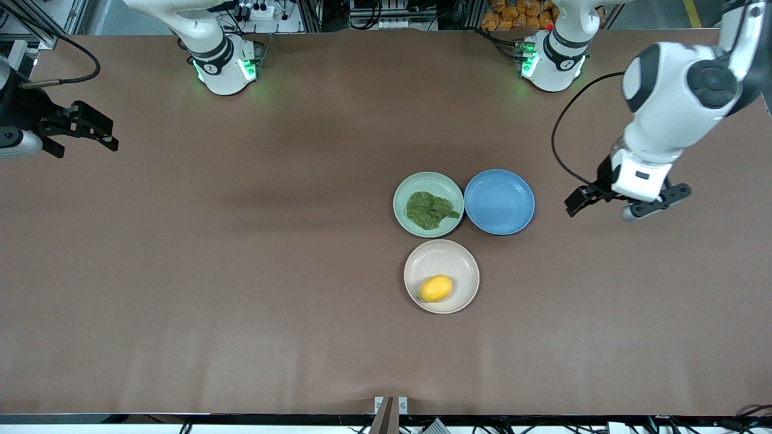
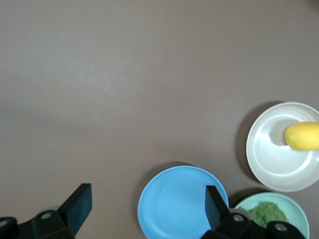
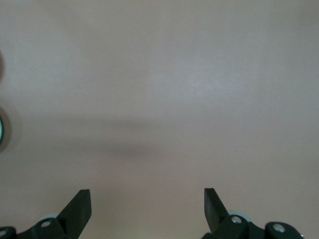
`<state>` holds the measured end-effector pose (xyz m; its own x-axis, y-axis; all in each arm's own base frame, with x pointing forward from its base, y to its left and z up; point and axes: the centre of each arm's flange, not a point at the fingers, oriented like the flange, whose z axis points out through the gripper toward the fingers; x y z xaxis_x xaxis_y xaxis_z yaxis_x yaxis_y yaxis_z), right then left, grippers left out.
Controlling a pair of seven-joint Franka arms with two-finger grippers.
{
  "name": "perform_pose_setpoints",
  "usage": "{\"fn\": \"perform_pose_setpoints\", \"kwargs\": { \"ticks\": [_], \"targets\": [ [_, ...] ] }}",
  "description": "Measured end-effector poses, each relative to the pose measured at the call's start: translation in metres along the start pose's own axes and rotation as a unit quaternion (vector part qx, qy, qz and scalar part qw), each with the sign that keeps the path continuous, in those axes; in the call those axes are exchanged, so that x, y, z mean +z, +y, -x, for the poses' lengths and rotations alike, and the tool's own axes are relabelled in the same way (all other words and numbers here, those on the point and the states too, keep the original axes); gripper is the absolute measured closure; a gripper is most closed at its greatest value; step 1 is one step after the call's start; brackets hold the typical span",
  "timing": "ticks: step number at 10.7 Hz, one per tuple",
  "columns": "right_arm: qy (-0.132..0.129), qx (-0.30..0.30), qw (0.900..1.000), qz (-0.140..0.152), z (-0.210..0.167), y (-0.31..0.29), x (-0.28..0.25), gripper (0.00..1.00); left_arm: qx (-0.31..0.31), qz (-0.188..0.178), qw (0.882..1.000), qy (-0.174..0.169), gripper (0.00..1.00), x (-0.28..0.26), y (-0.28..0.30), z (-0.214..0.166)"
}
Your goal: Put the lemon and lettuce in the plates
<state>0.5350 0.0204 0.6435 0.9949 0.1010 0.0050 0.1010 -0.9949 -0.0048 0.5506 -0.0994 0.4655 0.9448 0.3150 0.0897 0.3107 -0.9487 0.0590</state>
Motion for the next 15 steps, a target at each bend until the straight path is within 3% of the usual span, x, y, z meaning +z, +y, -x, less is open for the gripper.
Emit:
{"fn": "perform_pose_setpoints", "kwargs": {
  "ticks": [2,8,11,13,15],
  "targets": [
    [0.002,-0.002,1.0,0.024,0.001,0.002,-0.003,0.0,0.051,-0.01,0.998,-0.022,0.0,-0.045,0.0,-0.01],
    [0.009,0.004,1.0,0.027,0.003,0.009,-0.008,0.0,0.09,-0.007,0.996,-0.019,0.0,-0.164,0.013,-0.011],
    [0.011,0.007,1.0,0.017,0.003,0.011,-0.008,0.0,0.096,-0.014,0.994,-0.039,0.0,-0.183,0.006,-0.008],
    [0.011,0.019,1.0,0.007,0.004,0.021,-0.008,0.0,0.134,-0.022,0.989,-0.061,0.0,-0.187,0.0,-0.004],
    [0.012,0.019,1.0,0.003,0.004,0.021,-0.008,0.0,0.169,-0.038,0.983,-0.057,0.0,-0.189,-0.006,-0.006]
  ]
}}
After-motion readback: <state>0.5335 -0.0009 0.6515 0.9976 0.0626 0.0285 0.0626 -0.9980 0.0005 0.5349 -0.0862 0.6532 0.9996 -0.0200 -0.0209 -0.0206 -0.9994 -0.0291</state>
